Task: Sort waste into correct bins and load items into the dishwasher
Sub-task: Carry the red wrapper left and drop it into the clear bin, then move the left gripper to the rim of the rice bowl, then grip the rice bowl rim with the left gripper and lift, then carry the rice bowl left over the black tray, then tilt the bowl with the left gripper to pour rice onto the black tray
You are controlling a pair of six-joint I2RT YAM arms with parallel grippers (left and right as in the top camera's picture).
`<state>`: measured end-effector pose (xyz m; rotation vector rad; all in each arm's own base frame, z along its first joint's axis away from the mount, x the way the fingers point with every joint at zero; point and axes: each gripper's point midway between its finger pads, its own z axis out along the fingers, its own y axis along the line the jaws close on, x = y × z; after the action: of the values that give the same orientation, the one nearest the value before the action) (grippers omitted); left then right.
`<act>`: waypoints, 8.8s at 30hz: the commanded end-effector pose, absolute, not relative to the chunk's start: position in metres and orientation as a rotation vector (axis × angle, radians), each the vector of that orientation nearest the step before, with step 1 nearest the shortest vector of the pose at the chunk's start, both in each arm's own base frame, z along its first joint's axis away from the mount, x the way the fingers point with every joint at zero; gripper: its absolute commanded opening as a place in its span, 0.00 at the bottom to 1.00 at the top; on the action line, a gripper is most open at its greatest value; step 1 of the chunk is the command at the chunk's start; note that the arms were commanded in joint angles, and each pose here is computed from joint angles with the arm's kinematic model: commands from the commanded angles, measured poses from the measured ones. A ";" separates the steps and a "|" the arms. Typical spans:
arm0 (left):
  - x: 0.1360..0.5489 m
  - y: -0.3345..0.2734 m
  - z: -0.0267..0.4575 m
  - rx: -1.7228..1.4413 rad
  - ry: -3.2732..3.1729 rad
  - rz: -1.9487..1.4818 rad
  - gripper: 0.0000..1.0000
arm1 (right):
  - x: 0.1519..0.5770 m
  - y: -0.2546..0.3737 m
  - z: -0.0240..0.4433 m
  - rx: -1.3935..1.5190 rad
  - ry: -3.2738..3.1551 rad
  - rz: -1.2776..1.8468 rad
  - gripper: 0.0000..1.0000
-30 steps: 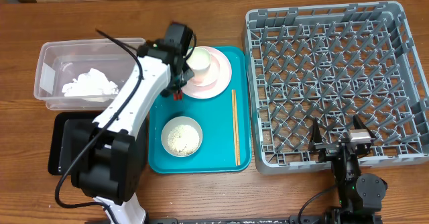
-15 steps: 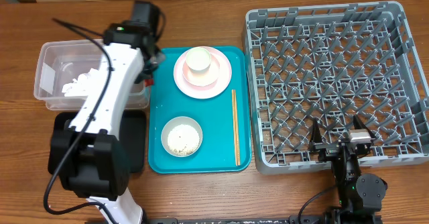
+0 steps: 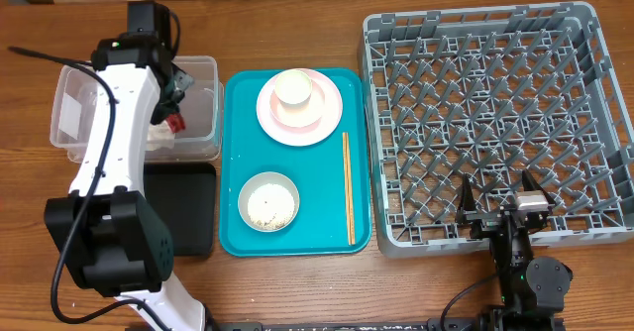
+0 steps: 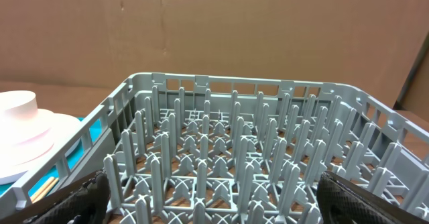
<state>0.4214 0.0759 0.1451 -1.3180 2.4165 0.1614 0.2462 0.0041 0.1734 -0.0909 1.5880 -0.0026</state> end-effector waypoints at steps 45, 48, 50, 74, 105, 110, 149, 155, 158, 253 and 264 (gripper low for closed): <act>0.301 -0.160 0.136 0.037 3.253 -0.571 0.04 | 0.246 0.005 0.172 -0.099 1.583 -0.001 1.00; 0.286 -0.168 0.130 0.115 3.291 -0.369 0.04 | 0.246 0.005 0.172 -0.099 1.583 -0.001 1.00; 0.279 -0.172 0.128 0.131 3.300 -0.263 0.04 | 0.246 0.005 0.172 -0.099 1.583 -0.002 1.00; 0.269 -0.182 0.110 -0.012 3.236 0.067 0.25 | 0.246 0.005 0.172 -0.099 1.583 -0.001 1.00; 0.249 -0.169 0.037 -0.012 3.266 0.102 0.21 | 0.246 0.005 0.172 -0.099 1.583 -0.001 1.00; 0.250 -0.169 0.037 -0.012 3.263 0.099 0.19 | 0.246 0.005 0.172 -0.099 1.583 -0.001 1.00; 0.248 -0.168 0.027 -0.012 3.261 0.094 0.04 | 0.246 0.005 0.172 -0.099 1.583 -0.001 1.00; 0.251 -0.170 0.036 0.009 3.239 0.075 0.04 | 0.246 0.005 0.172 -0.099 1.583 -0.001 1.00; 0.254 -0.172 0.050 0.021 3.203 0.034 0.04 | 0.246 0.005 0.172 -0.099 1.583 -0.001 1.00; 0.266 0.103 0.190 -0.733 1.872 -1.294 0.04 | 0.246 0.005 0.172 -0.099 1.583 -0.001 1.00; 0.269 0.103 0.204 -0.696 1.789 -1.348 0.04 | 0.246 0.005 0.172 -0.099 1.583 -0.001 1.00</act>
<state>0.2696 0.1039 0.1930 -0.7550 1.8412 -1.3441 0.2462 0.0042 0.1734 -0.0915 1.5880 -0.0026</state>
